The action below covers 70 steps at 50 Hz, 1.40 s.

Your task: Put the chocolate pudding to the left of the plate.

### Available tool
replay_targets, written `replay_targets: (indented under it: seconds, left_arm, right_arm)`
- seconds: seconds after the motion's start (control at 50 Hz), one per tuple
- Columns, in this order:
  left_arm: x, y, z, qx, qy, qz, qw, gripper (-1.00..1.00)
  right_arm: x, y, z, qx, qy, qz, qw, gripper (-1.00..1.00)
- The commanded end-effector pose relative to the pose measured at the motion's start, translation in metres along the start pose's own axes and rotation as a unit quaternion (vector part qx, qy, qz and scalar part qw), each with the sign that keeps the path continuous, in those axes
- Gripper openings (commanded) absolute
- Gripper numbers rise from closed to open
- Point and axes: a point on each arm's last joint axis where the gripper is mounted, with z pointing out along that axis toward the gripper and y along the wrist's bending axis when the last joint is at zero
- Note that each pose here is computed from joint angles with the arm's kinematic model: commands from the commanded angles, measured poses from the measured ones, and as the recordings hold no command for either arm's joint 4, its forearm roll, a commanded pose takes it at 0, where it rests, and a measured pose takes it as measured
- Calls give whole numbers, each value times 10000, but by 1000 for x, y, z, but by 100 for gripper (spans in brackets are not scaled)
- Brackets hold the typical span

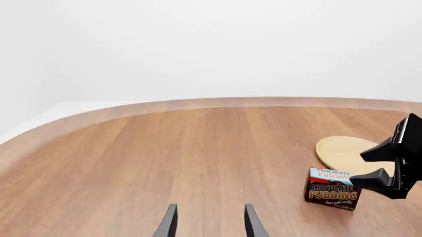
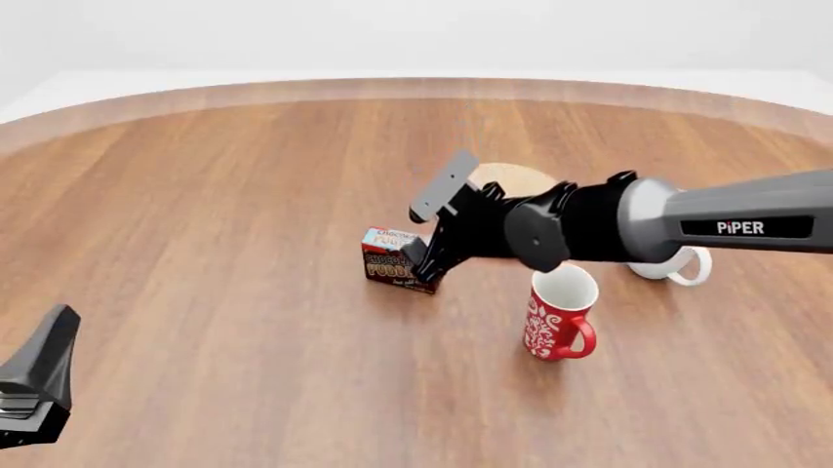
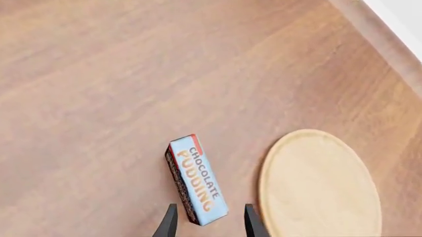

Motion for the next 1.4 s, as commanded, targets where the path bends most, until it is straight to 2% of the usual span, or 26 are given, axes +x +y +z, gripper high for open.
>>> replay_targets:
  seconds: [0.02, 0.38, 0.48, 0.76, 1.4]
  left_arm:
    - [0, 0, 0, 0, 0, 0, 10000, 100]
    - [0, 0, 0, 0, 0, 0, 10000, 100]
    - [0, 0, 0, 0, 0, 0, 10000, 100]
    - [0, 0, 0, 0, 0, 0, 10000, 100]
    - [0, 0, 0, 0, 0, 0, 10000, 100]
  right_arm:
    - [6, 1, 7, -9, 53, 32, 10000, 100]
    - [9, 4, 16, -37, 84, 46, 9999, 100]
    - [12, -1, 21, 6, 125, 62, 9999, 100]
    - [14, 9, 26, -85, 141, 29, 9999, 100]
    - [16, 8, 39, -97, 215, 21, 9997, 100]
